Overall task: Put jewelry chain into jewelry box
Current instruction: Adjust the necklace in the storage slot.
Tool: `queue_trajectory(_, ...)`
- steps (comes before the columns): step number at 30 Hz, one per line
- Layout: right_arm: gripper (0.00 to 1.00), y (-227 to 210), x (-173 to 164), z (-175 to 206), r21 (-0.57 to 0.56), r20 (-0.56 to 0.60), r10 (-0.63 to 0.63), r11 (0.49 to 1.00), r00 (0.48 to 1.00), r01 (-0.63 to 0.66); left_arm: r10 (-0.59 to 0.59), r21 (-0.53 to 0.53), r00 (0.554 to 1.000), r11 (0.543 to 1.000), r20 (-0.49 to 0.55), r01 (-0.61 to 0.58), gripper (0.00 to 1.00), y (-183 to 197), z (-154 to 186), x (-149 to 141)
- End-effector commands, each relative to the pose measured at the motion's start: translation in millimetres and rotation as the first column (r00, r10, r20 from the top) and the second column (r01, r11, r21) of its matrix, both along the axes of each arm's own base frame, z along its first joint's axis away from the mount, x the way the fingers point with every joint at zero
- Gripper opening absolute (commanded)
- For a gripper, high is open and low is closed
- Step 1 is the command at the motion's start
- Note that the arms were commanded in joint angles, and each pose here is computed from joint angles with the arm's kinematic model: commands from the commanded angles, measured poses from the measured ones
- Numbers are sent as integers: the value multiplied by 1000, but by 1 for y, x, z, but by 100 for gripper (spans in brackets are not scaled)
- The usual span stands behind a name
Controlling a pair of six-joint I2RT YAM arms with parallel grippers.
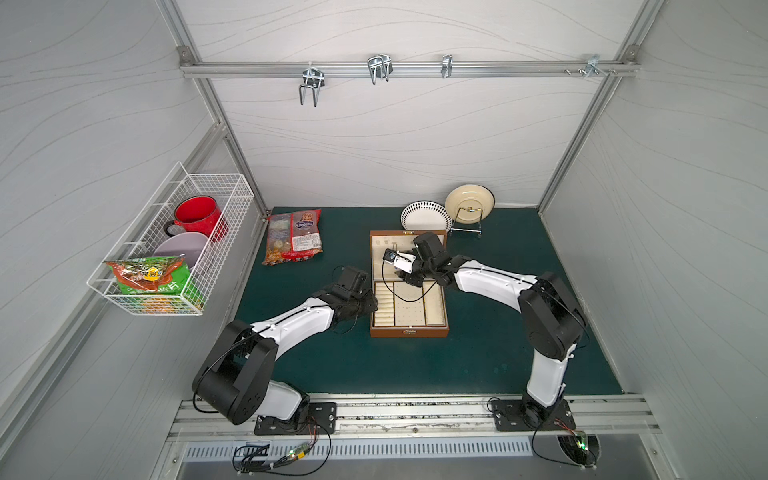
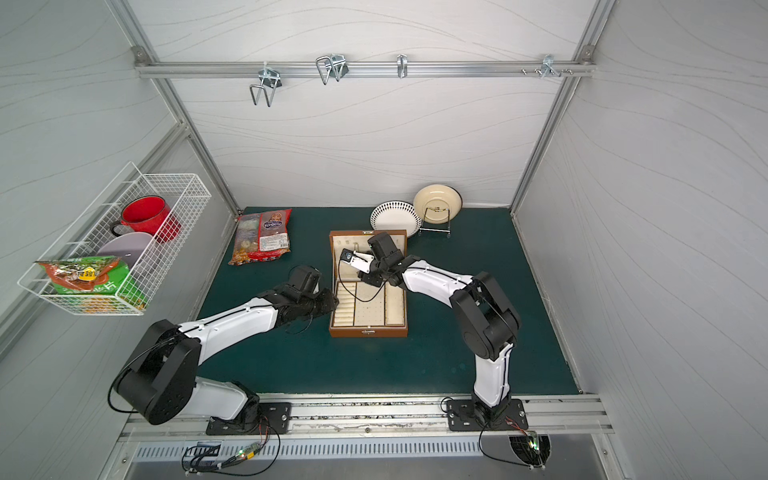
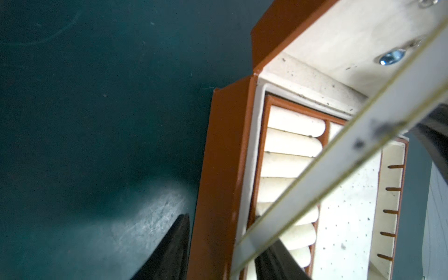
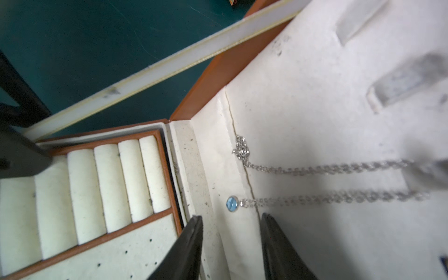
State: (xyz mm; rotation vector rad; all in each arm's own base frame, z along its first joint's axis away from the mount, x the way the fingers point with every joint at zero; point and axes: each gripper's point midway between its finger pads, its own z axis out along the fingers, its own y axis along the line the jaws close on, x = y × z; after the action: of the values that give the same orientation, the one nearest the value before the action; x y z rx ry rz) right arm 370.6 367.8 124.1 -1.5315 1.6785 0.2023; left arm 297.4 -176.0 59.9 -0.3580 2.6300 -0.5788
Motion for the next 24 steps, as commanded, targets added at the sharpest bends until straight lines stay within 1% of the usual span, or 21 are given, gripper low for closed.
queue_trajectory(1,41,4,7,3,6,12,0,1000,1000,0,-10,15,1000,1000,-11,10,46,2,-2,-4)
queue_trajectory(5,42,1,9,1,-8,35,-7,1000,999,7,-10,16,1000,1000,-16,10,46,3,-4,-4)
queue_trajectory(10,44,-1,15,6,-31,135,-17,999,991,21,-14,17,1000,1000,-22,15,45,2,-6,-4)
queue_trajectory(15,41,-3,19,6,-60,232,-23,997,972,38,-18,15,1000,1000,-22,18,44,1,-6,-4)
queue_trajectory(18,40,-4,19,7,-68,259,-21,997,966,40,-17,16,1000,1000,-23,18,44,1,-7,-4)
queue_trajectory(24,41,-5,21,10,-76,296,-30,996,955,55,-18,14,1000,1000,-25,18,44,1,-8,-4)
